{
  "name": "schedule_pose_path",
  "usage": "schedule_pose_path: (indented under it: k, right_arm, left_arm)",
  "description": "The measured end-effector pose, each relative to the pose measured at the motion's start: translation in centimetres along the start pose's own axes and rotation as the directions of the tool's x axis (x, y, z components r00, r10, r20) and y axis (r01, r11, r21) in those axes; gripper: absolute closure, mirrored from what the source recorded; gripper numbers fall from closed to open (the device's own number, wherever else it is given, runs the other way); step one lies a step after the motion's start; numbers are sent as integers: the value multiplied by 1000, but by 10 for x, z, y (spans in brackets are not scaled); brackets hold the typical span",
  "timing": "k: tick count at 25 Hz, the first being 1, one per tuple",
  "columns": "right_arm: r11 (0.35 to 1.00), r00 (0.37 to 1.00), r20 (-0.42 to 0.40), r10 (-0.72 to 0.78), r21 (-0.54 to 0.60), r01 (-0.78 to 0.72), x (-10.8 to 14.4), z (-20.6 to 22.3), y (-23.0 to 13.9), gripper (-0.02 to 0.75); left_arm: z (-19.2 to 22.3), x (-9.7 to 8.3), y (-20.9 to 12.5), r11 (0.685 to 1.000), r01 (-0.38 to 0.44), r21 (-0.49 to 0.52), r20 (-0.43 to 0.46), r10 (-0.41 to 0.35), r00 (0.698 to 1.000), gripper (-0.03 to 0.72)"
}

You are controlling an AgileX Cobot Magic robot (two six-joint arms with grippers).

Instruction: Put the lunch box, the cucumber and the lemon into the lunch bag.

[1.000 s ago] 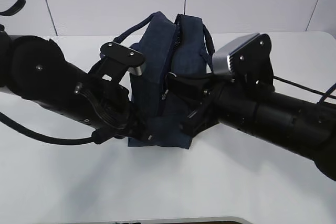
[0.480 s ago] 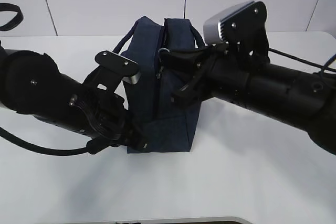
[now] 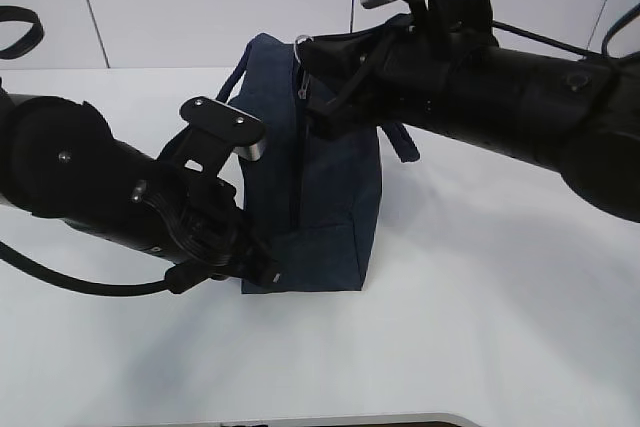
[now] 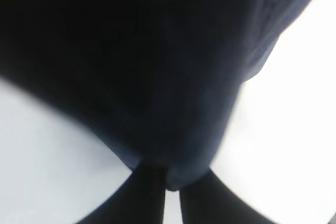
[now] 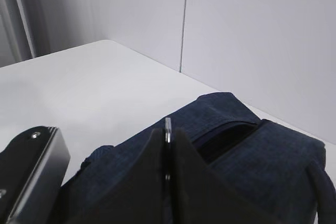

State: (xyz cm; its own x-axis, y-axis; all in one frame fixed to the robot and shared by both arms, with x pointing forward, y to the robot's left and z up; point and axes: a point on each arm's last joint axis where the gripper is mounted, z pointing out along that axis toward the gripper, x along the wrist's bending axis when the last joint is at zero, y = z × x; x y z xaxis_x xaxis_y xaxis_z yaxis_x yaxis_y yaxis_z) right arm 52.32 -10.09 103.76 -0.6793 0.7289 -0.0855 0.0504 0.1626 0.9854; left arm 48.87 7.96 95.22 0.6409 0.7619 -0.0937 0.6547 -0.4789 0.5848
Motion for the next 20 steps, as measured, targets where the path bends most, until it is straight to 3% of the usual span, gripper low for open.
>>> schedule_pose_path:
  k: [11, 20]
  right_arm:
    - [993, 989, 94, 117, -18, -115, -16, 3, 9, 732]
    - [990, 981, 135, 136, 16, -140, -29, 33, 22, 732]
  left_arm:
    - [0, 0, 0, 1000, 2, -4, -1, -2, 1000, 679]
    - [-1, 0, 1, 1000, 2, -12, -2, -2, 1000, 679]
